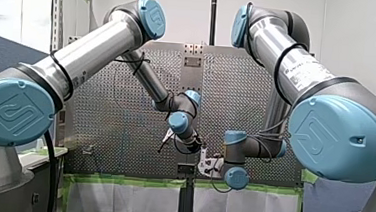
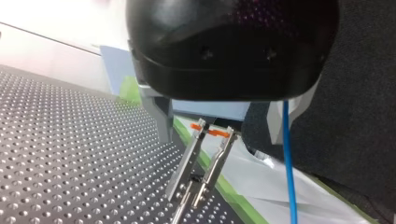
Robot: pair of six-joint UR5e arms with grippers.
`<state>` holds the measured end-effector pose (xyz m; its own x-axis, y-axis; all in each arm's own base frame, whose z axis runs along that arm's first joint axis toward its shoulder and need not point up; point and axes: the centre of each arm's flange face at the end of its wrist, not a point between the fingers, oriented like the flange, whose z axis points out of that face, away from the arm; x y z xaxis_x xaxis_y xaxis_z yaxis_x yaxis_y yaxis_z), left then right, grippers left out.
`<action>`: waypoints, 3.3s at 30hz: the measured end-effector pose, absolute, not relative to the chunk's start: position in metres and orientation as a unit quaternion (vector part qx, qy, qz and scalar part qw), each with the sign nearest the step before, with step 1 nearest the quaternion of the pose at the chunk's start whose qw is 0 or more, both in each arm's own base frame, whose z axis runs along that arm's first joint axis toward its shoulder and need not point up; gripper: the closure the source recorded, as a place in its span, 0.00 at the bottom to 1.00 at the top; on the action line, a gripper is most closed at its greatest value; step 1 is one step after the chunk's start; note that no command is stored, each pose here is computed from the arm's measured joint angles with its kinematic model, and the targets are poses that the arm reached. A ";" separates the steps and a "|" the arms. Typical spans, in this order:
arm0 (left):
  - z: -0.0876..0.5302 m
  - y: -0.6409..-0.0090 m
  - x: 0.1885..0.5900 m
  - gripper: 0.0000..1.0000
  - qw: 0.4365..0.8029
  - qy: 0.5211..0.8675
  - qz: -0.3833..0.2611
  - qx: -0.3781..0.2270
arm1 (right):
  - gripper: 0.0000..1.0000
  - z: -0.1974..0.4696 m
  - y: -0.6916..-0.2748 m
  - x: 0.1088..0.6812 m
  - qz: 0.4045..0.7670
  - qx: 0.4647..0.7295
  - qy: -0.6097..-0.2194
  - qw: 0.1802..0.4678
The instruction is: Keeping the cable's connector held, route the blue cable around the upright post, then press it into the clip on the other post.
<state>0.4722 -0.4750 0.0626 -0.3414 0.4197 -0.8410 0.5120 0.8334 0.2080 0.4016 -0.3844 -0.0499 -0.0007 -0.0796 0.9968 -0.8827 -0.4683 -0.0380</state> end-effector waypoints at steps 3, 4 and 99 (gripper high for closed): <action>0.063 -0.475 0.473 0.00 0.499 0.816 -0.046 0.287 | 1.00 -0.050 -0.384 0.402 0.592 0.620 -0.388 0.339; 0.063 -0.475 0.473 0.00 0.500 0.816 -0.046 0.287 | 1.00 -0.050 -0.384 0.402 0.592 0.620 -0.388 0.338; 0.012 -0.435 0.534 1.00 0.551 0.820 -0.112 0.102 | 1.00 -0.044 -0.463 0.360 0.550 0.622 -0.418 0.369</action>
<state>0.5345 -0.4351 0.0119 -0.3707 0.0450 -0.9277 0.2912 0.9541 -0.0701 0.3604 -0.4627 -0.0440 0.0461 -0.1140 0.9924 -0.9256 -0.3786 -0.0005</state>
